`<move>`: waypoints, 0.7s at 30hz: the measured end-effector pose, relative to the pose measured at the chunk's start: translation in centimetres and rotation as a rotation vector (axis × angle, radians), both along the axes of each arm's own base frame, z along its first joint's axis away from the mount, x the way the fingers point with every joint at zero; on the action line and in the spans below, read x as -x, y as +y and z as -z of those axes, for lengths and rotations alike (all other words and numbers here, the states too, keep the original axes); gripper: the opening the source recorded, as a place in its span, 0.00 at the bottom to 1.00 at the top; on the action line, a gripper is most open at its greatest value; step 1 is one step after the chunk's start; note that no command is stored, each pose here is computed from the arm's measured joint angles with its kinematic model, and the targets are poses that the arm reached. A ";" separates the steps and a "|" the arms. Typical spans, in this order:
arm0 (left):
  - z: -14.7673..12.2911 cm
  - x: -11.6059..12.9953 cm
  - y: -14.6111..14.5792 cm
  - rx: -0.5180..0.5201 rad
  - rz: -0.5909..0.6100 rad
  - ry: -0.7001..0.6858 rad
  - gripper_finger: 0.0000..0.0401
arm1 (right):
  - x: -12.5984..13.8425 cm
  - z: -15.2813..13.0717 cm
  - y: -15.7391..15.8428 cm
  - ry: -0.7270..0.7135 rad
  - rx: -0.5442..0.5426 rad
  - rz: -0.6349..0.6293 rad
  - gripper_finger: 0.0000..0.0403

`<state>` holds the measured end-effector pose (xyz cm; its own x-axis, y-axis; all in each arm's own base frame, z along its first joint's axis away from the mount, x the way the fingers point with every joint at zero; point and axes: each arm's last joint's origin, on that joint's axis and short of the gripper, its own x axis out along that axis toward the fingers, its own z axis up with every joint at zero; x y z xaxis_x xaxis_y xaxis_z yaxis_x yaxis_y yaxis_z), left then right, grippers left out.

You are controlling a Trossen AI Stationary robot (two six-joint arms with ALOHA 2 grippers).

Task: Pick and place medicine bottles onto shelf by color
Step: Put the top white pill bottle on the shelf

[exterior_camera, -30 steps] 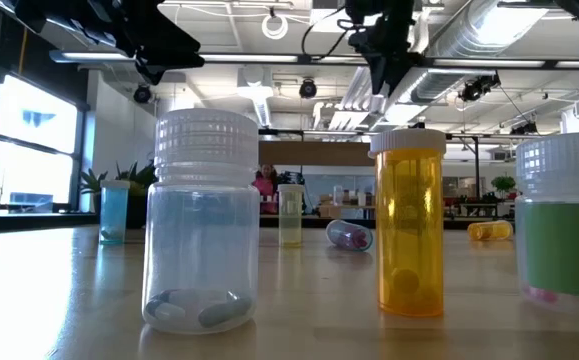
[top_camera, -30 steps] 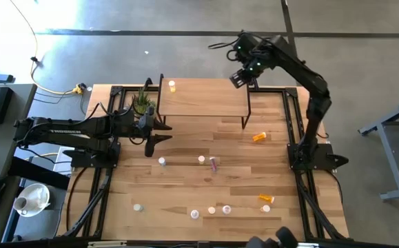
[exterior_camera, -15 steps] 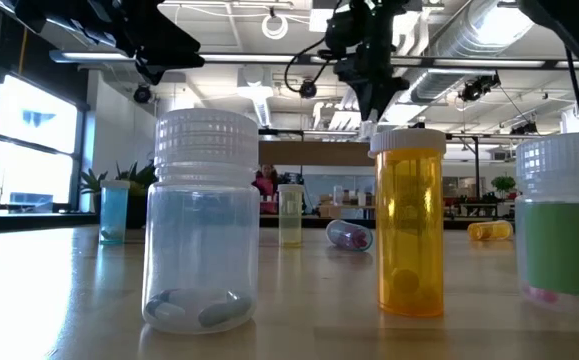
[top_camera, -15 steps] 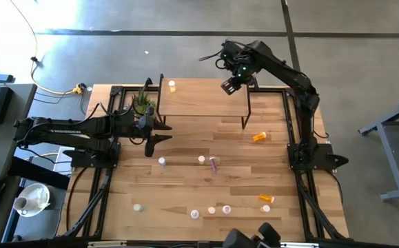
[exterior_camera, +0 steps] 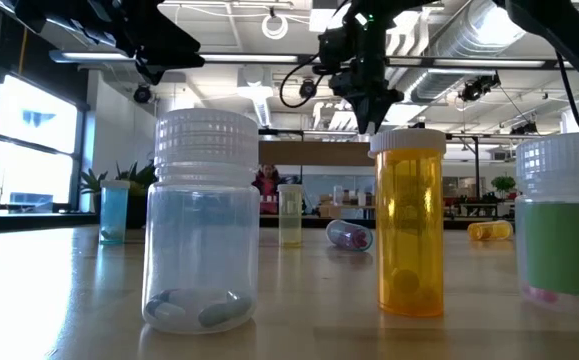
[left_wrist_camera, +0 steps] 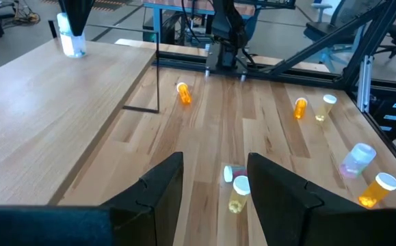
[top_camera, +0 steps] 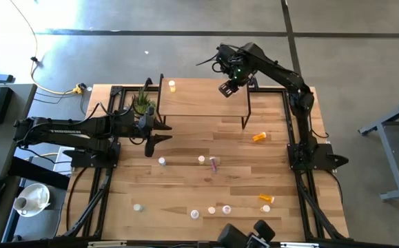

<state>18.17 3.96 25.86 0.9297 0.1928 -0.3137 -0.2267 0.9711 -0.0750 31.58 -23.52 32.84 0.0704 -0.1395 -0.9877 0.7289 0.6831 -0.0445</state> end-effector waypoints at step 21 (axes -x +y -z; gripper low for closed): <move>0.0 0.0 0.0 0.000 0.000 0.000 0.38 | -0.3 -0.1 -0.4 -0.002 0.069 -0.037 0.47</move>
<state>18.16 3.96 25.86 0.9296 0.1933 -0.3137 -0.2271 0.9710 -0.0749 31.87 -23.90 32.90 0.0785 -0.2048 -0.9757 0.7035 0.7048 -0.0914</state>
